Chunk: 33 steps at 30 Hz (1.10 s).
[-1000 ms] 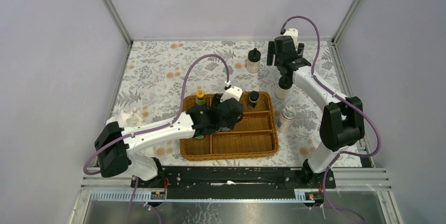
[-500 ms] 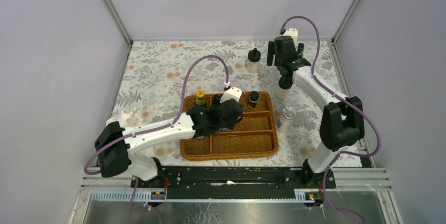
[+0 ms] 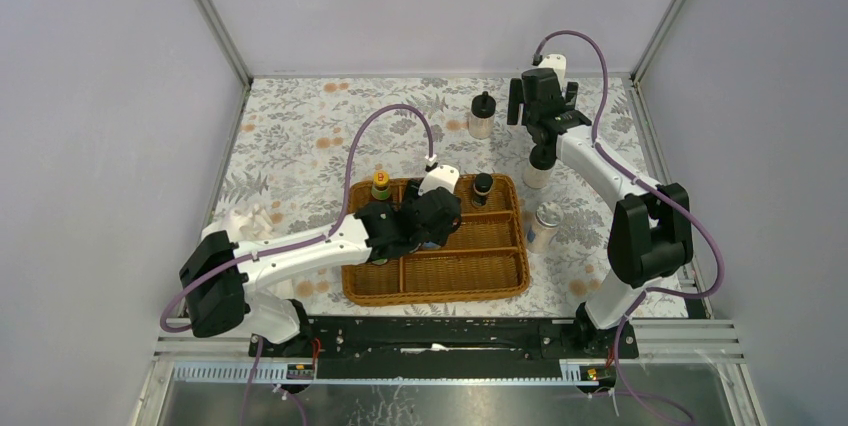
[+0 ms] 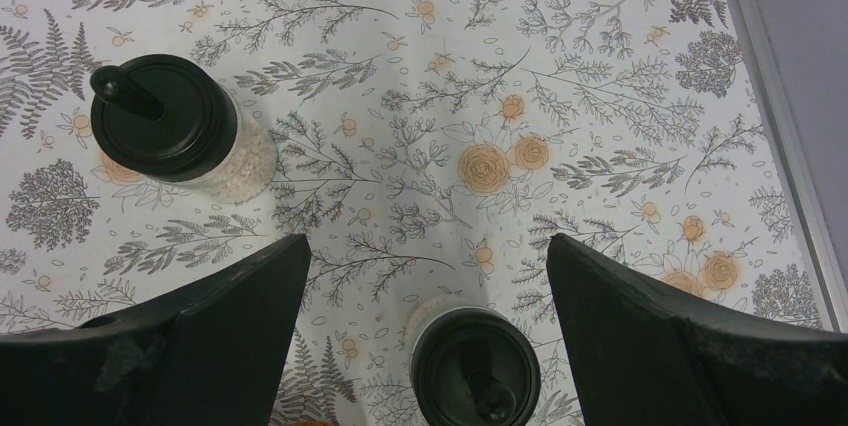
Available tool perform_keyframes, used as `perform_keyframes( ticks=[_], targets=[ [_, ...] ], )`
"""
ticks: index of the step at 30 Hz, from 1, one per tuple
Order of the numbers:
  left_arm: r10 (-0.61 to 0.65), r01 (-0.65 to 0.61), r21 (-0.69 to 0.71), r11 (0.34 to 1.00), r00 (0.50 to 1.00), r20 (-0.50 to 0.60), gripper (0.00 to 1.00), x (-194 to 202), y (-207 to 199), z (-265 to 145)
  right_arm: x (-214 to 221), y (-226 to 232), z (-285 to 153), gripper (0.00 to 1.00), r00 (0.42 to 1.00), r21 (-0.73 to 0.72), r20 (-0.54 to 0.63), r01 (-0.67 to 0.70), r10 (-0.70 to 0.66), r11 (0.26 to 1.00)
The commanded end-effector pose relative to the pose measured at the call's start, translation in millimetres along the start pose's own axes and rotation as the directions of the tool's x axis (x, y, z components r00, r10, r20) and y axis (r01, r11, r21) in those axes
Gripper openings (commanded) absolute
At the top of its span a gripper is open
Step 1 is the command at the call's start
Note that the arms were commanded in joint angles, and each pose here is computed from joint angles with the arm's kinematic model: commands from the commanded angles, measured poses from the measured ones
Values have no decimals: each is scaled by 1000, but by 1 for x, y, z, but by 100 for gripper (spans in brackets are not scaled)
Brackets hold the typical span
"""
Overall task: Organize the condiment bottles
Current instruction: Place the bottle in the storage box.
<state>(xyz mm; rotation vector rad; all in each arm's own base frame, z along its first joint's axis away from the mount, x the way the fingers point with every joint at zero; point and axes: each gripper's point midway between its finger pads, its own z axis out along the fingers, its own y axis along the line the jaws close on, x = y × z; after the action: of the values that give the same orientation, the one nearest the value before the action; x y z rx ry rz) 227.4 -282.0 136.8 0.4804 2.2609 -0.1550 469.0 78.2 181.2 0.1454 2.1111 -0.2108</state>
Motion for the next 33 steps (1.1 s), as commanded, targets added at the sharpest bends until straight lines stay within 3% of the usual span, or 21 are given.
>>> perform_keyframes(
  ticks=[1,6,13,21,33],
  targets=[
    [-58,57,19,998,997,53,26,-13,-6,4,-9,-3,5,96,999,17,30,-12,11,1000],
    [-60,60,12,998,997,48,37,-10,-5,4,-7,-2,6,96,1000,17,26,-11,10,1000],
    [-58,59,-6,998,997,45,63,-9,-2,5,-8,-2,5,96,1000,14,27,-11,11,1000],
    [-55,56,-17,998,997,44,80,-8,0,6,-7,-2,6,96,1000,14,25,-10,10,1000],
    [-53,55,-33,998,996,71,86,-18,2,4,-8,-1,6,96,1000,11,26,-10,9,1000]
  ],
)
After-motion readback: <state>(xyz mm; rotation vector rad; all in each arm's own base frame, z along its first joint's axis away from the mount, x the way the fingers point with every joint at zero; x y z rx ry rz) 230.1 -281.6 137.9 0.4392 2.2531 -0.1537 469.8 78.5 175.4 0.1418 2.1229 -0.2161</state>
